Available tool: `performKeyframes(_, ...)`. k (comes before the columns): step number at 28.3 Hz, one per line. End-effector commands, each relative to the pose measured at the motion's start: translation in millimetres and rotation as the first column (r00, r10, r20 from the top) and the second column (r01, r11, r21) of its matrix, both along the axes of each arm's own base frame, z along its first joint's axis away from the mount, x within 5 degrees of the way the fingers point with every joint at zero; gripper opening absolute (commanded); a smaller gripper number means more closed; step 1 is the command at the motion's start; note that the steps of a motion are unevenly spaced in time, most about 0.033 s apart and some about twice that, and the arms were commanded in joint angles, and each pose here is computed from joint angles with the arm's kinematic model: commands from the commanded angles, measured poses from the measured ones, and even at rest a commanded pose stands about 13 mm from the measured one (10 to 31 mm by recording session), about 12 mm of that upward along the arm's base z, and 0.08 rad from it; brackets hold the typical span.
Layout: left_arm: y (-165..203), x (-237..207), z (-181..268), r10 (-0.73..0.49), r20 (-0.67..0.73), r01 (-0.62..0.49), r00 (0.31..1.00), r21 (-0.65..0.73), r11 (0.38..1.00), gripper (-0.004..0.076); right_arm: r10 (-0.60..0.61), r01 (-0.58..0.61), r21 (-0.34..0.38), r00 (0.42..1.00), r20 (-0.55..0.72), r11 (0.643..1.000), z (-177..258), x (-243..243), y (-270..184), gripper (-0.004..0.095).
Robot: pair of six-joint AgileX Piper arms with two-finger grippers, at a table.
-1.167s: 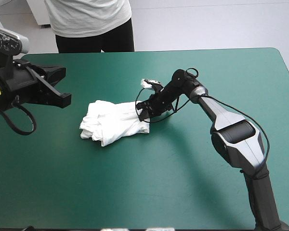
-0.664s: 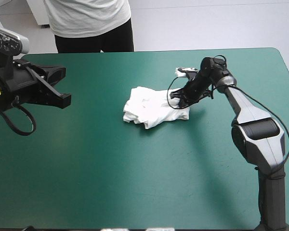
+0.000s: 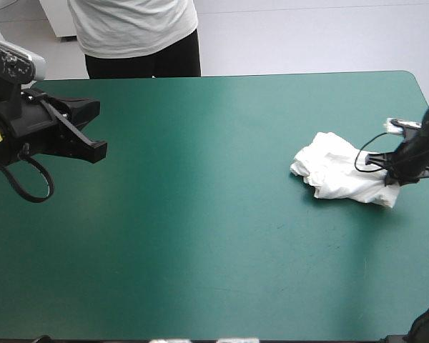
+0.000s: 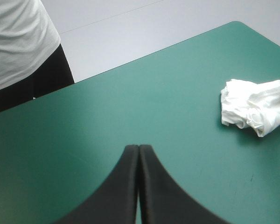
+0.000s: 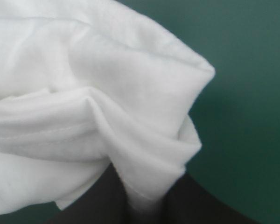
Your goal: Fold the cloth
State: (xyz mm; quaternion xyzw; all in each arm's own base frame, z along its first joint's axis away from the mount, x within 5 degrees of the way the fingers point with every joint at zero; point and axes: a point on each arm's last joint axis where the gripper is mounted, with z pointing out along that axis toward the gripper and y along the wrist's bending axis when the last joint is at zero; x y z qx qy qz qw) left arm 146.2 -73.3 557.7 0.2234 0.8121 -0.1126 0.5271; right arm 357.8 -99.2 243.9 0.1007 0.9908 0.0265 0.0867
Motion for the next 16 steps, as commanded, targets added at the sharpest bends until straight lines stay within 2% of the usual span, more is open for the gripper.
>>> performKeyframes(1, 0.4, -9.4, 3.5, -0.03, -0.016, 0.03, 0.999, -0.018, 0.999, -0.001, -0.074, 0.077, -0.039, 0.994, 0.083, 0.996, 25.5, -31.5, -25.8, -0.0005)
performKeyframes(7, 0.4, -10.4, 3.9, -0.034, -0.015, 0.033, 0.999, -0.021, 0.999, -0.001, -0.151, 0.157, -0.09, 0.986, 0.073, 0.983, 21.1, -71.6, -46.7, -0.0006)
performKeyframes(11, -0.1, -10.7, 3.9, -0.039, -0.018, 0.039, 0.999, -0.026, 0.999, -0.001, -0.159, 0.164, -0.104, 0.986, 0.055, 0.981, 20.5, -77.3, -45.9, -0.0004)
performKeyframes(14, -0.9, -11.1, 3.9, -0.047, -0.02, 0.046, 0.999, -0.032, 0.998, -0.001, -0.161, 0.166, -0.097, 0.985, 0.053, 0.981, 20.4, -77.4, -45.2, 0.0043)
performKeyframes(16, -1.7, -11.6, 4.0, -0.055, -0.023, 0.055, 0.998, -0.039, 0.998, -0.001, -0.162, 0.166, -0.096, 0.985, 0.055, 0.981, 22.2, -78.4, -44.5, 0.0112)
